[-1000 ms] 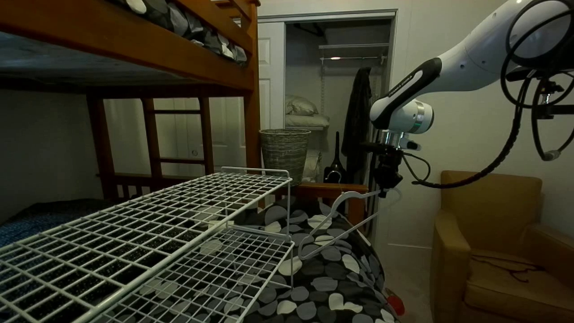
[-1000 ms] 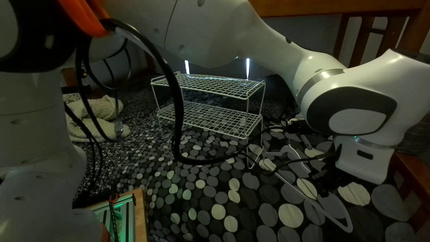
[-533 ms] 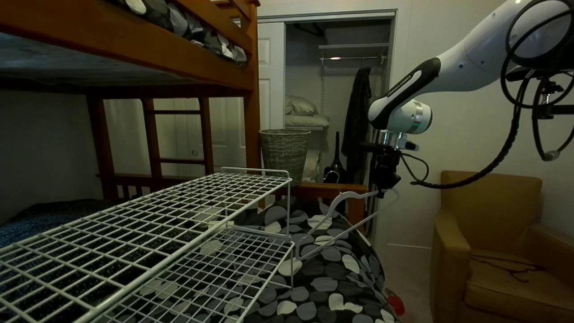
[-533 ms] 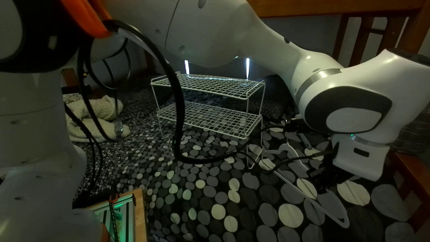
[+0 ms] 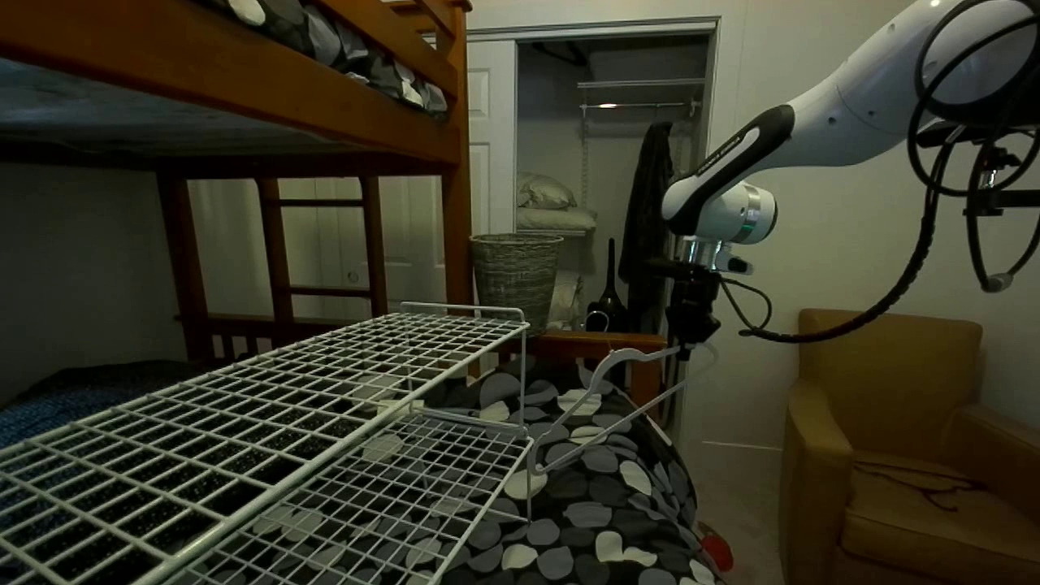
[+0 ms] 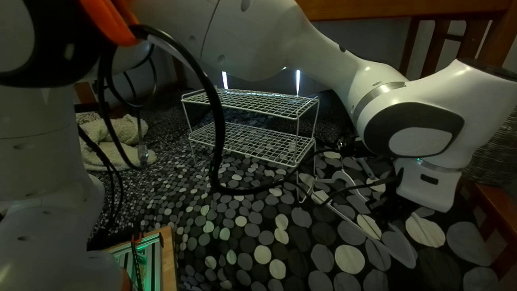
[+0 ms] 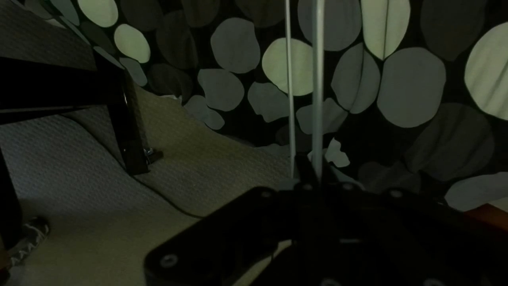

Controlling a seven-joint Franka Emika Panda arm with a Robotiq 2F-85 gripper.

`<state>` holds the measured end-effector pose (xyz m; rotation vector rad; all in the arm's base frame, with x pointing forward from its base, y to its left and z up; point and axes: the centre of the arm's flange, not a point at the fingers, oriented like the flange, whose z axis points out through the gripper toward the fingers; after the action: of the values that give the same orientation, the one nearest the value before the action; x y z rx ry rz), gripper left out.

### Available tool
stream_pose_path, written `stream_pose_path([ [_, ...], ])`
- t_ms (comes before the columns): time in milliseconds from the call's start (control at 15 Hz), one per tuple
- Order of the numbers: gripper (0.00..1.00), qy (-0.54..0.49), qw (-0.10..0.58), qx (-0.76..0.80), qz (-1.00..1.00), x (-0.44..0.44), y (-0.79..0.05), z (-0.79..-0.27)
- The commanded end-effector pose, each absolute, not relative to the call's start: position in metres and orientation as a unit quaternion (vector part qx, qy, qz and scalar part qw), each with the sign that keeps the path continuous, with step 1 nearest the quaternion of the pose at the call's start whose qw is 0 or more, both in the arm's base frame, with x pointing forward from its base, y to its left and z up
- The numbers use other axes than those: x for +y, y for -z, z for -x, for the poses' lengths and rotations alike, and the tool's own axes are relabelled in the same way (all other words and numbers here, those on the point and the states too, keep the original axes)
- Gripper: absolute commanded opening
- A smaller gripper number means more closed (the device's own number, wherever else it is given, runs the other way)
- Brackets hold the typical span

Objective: Pick up the white coat hanger and put it on the bed

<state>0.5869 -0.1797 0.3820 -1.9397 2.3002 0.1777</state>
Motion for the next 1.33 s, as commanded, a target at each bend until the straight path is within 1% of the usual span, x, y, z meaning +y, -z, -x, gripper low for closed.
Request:
stream_pose_path([
  [0,0.01,-0.065,0.057,0.768,0.634,-0.164,-0.379,-0.588],
  [333,0.01,-0.067,0.056,0.803,0.59,-0.13,-0.372,-0.598],
  [667,0.01,-0.064,0.04,0.823,0.563,-0.093,-0.362,-0.597],
  [867,0.01,-0.062,0.054,0.827,0.556,-0.077,-0.355,-0.594],
  [933,0.01,-0.058,0.075,0.829,0.552,-0.073,-0.353,-0.593],
  [1267,0.01,-0.026,0.101,0.829,0.549,-0.057,-0.344,-0.593],
])
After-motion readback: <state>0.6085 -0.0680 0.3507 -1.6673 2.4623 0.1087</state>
